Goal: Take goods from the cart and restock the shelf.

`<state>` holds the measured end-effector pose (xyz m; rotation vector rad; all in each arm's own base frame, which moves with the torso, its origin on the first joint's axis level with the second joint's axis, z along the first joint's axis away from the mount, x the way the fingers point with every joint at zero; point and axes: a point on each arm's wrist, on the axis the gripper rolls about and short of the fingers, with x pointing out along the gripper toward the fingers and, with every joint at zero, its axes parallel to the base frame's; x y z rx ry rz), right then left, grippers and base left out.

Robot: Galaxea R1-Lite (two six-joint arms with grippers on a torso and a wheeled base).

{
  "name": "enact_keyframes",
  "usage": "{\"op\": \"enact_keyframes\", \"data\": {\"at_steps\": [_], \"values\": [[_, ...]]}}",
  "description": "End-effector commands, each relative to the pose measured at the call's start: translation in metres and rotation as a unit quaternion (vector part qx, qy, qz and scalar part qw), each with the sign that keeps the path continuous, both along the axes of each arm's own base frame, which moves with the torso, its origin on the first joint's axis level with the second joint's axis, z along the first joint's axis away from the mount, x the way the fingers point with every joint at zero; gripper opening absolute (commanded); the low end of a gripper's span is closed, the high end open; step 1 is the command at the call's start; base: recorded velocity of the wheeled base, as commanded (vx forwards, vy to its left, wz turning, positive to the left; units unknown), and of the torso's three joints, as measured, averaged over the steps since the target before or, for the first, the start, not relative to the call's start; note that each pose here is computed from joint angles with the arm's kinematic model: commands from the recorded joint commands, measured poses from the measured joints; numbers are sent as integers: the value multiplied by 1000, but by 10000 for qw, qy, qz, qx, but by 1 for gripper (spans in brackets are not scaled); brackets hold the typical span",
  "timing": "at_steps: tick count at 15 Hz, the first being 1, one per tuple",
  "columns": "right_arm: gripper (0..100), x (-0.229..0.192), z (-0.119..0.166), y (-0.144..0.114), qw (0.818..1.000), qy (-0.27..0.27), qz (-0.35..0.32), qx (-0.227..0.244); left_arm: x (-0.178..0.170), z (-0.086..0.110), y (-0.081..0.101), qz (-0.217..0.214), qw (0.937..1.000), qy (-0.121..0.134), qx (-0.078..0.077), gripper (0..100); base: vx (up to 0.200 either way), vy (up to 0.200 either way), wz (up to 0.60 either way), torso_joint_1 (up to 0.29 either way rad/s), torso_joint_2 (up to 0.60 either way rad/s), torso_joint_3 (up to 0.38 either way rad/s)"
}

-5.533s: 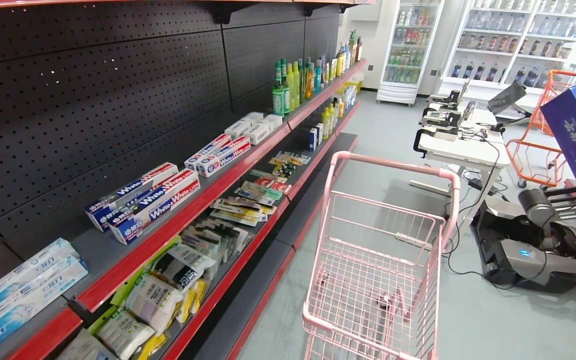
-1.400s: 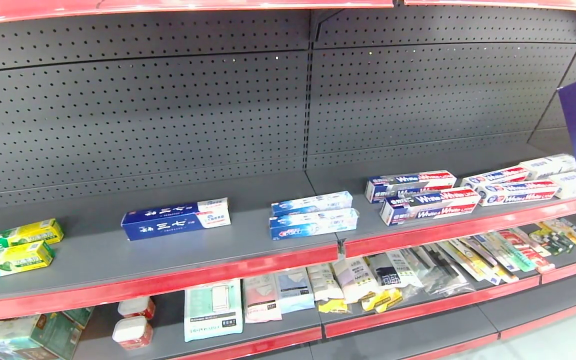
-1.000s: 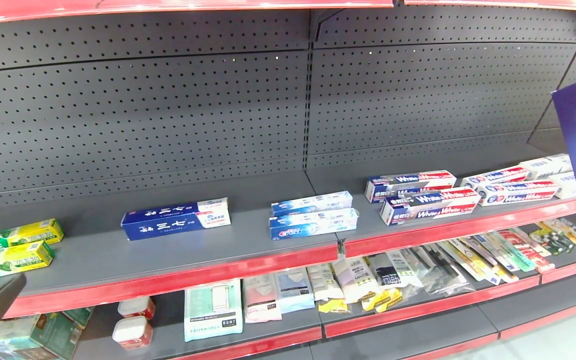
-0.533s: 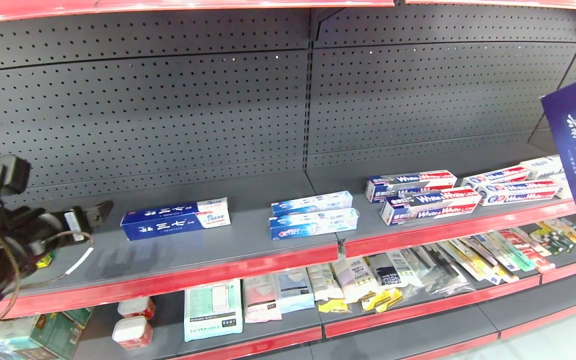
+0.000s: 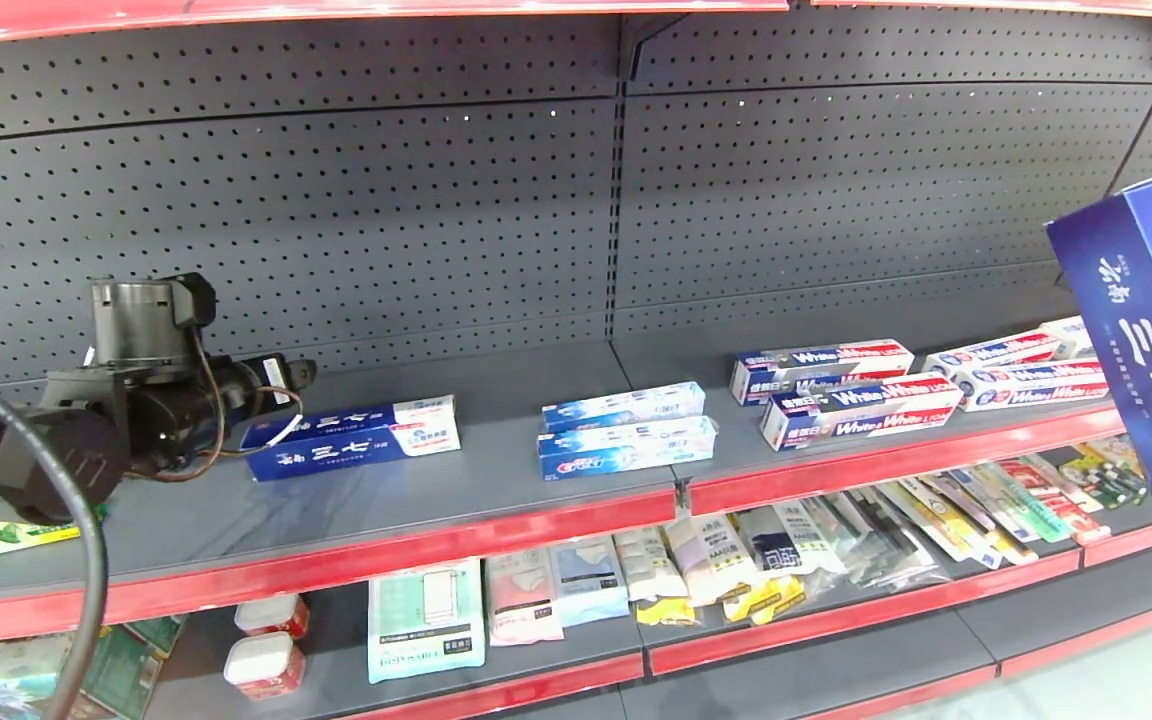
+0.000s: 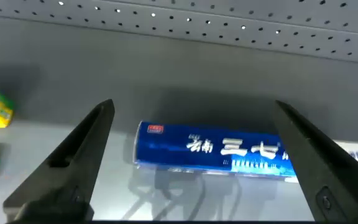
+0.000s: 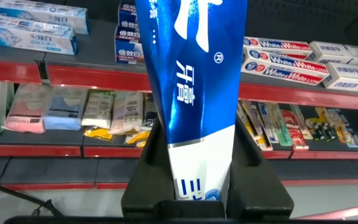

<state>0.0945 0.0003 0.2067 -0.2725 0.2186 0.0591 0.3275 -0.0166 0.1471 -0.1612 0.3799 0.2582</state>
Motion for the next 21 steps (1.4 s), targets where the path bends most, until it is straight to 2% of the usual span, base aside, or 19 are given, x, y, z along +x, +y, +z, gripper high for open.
{"op": "enact_keyframes", "data": {"at_steps": [1,6,7,10,11,14,17,19,21], "values": [[0,0,-1,1,10000,22,36,-5,9,-8,-1,-4,10000,85,-12,100,0,0,0,0,0,0],[0,-2,-5,1,10000,68,29,-7,22,-1,-11,-54,9998,-11,-202,100,0,0,0,0,0,0],[0,-2,-6,1,10000,84,29,-7,22,-1,-13,-76,9998,5,-200,100,0,0,0,0,0,0],[0,-1,-5,1,10000,68,29,-7,22,-2,-15,-38,9994,5,-335,100,0,0,0,0,0,0],[0,-2,-5,1,10000,61,29,-7,25,-6,-13,39,9992,85,-384,100,0,0,0,0,0,0],[0,-4,-8,1,10000,68,29,-7,36,-9,-18,77,9991,148,-386,100,0,0,0,0,0,0],[0,-5,-7,1,10000,61,29,-7,58,-5,-39,-57,9981,124,-602,100,0,0,0,0,0,0],[0,-4,-8,0,10000,68,21,-7,68,-3,-58,-257,9979,184,-564,100,0,0,0,0,0,0],[0,-4,-9,0,10000,84,21,-7,75,-3,-63,-333,9975,477,-402,100,0,0,0,0,0,0]]}}
